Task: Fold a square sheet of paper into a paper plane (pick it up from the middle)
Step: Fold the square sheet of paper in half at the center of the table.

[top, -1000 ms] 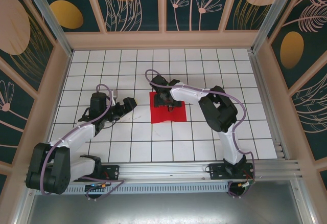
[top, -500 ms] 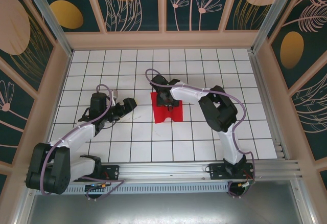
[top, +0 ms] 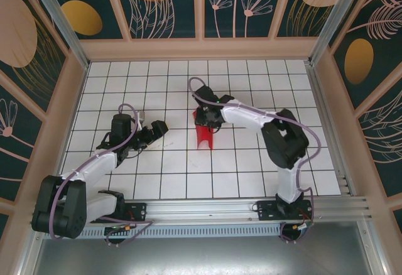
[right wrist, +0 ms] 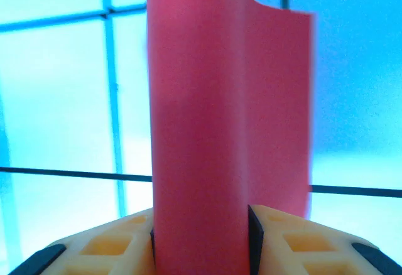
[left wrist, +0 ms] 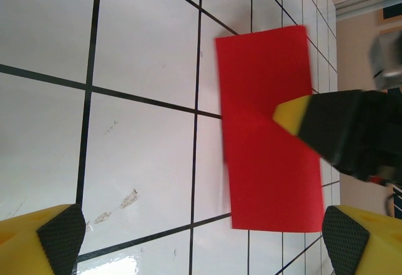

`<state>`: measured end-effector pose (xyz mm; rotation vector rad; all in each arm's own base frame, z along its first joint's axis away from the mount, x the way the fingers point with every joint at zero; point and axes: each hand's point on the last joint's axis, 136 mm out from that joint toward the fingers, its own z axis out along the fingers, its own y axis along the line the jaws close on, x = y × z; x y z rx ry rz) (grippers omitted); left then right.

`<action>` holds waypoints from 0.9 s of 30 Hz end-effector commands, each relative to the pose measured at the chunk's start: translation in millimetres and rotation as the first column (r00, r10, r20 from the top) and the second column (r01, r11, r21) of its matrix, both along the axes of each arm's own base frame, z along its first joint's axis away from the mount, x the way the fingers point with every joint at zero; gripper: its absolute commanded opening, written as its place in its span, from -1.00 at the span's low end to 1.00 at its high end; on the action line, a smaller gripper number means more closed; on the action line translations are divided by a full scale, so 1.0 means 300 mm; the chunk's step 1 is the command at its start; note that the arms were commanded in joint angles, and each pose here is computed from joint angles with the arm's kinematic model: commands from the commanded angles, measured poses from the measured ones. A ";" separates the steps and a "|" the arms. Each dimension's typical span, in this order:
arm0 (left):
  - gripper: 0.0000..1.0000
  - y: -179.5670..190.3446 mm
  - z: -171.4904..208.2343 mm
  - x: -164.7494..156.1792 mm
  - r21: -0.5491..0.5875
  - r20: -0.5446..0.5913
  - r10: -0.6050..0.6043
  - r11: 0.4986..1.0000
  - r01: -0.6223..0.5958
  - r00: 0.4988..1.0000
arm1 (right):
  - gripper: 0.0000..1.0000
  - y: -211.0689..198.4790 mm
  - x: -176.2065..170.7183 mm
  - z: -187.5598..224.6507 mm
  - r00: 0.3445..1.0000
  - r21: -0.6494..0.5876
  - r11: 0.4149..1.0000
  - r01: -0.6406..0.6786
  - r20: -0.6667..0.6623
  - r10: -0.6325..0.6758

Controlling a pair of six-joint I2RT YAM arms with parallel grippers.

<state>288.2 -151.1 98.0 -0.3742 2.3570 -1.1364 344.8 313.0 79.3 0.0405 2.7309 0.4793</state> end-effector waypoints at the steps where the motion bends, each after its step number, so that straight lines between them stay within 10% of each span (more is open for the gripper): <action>1: 0.98 -0.004 0.033 0.013 0.009 0.032 -0.005 1.000 0.005 0.999 | -0.20 0.079 0.017 0.174 0.999 0.323 0.946 -0.018 0.052 0.001; 6: 0.98 -0.005 0.040 0.013 0.001 0.033 -0.002 1.000 0.002 0.999 | -0.15 0.078 0.011 0.269 0.997 0.595 0.804 -0.017 0.070 -0.031; 13: 0.98 -0.012 0.049 0.015 -0.015 0.038 -0.007 1.000 0.008 0.999 | -0.12 0.021 -0.012 0.127 0.995 0.626 0.774 0.095 -0.038 -0.091; 27: 0.98 -0.031 0.061 0.017 -0.045 0.039 -0.032 0.998 0.034 0.999 | 0.21 -0.086 -0.071 -0.090 0.982 0.427 0.886 0.182 -0.120 -0.145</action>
